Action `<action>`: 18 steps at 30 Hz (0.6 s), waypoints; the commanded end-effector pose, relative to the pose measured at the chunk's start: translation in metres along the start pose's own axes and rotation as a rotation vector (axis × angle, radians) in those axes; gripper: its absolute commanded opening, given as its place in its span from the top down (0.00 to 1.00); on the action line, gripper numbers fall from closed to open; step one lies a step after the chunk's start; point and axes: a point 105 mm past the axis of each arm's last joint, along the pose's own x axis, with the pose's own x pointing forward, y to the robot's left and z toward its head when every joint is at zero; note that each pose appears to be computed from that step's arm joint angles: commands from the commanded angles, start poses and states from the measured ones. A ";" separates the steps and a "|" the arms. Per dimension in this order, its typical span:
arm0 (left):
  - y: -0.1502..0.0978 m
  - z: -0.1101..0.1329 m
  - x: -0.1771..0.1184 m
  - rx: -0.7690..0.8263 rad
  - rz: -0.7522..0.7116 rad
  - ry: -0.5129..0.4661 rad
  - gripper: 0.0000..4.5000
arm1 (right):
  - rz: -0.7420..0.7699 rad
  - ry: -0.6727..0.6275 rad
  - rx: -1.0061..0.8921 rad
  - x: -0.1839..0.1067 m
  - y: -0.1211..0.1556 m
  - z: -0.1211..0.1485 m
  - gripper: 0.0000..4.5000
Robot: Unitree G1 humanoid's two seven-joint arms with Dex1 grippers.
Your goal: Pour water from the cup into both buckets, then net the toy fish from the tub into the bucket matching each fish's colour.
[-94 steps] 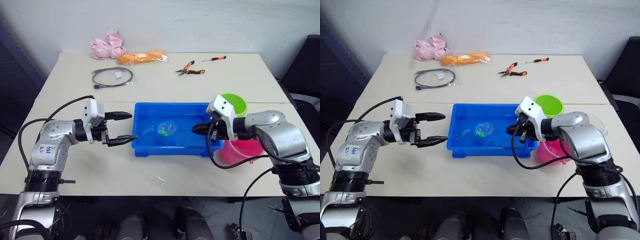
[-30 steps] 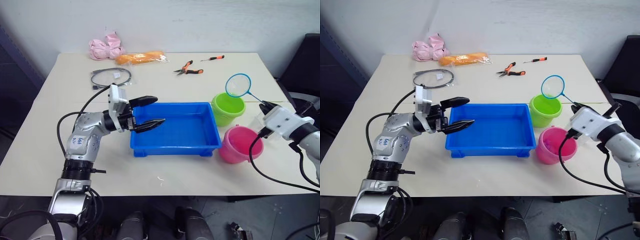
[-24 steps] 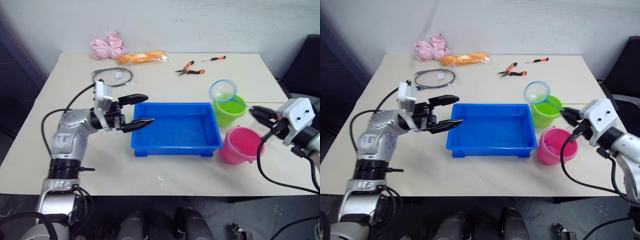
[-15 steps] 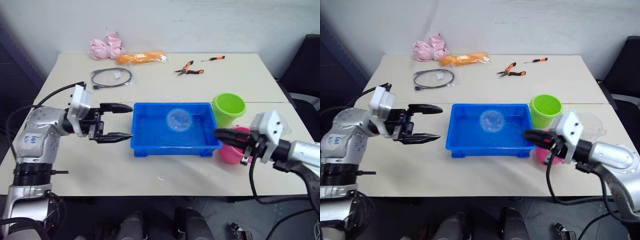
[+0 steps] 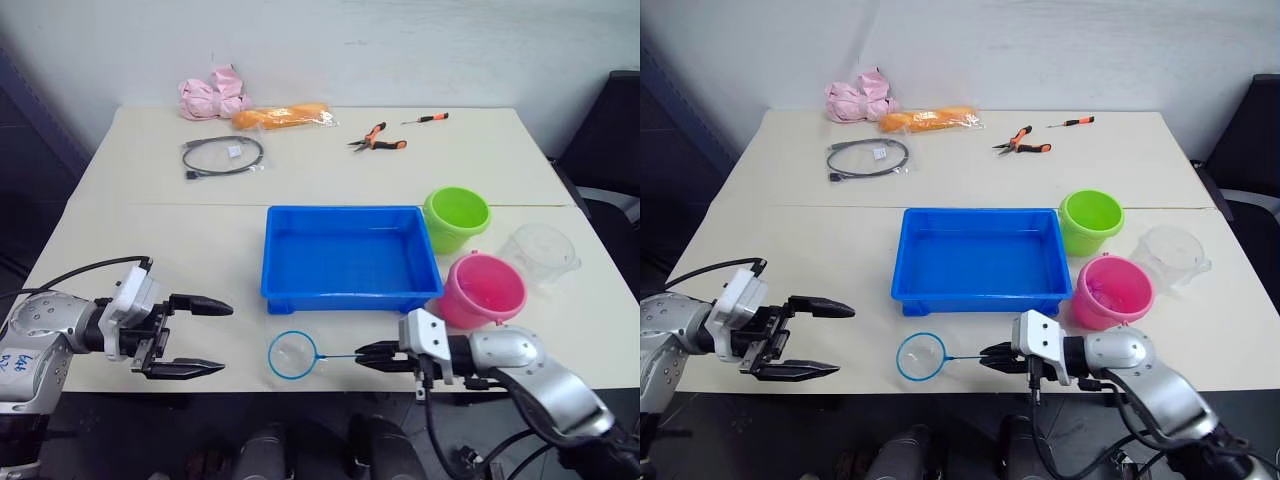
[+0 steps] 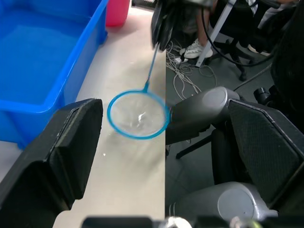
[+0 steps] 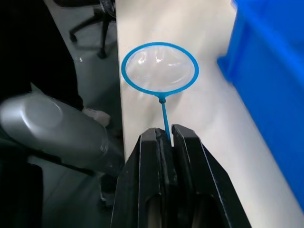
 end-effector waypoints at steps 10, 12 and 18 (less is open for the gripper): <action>-0.001 0.005 -0.009 -0.024 0.056 0.032 0.00 | -0.046 -0.028 -0.093 0.021 -0.031 -0.007 0.81; 0.000 0.005 -0.010 -0.025 0.064 0.030 0.00 | -0.048 -0.036 -0.118 0.019 -0.030 -0.003 0.63; 0.002 0.004 -0.015 -0.031 0.091 0.029 0.00 | -0.102 -0.051 -0.214 -0.003 -0.029 0.014 0.01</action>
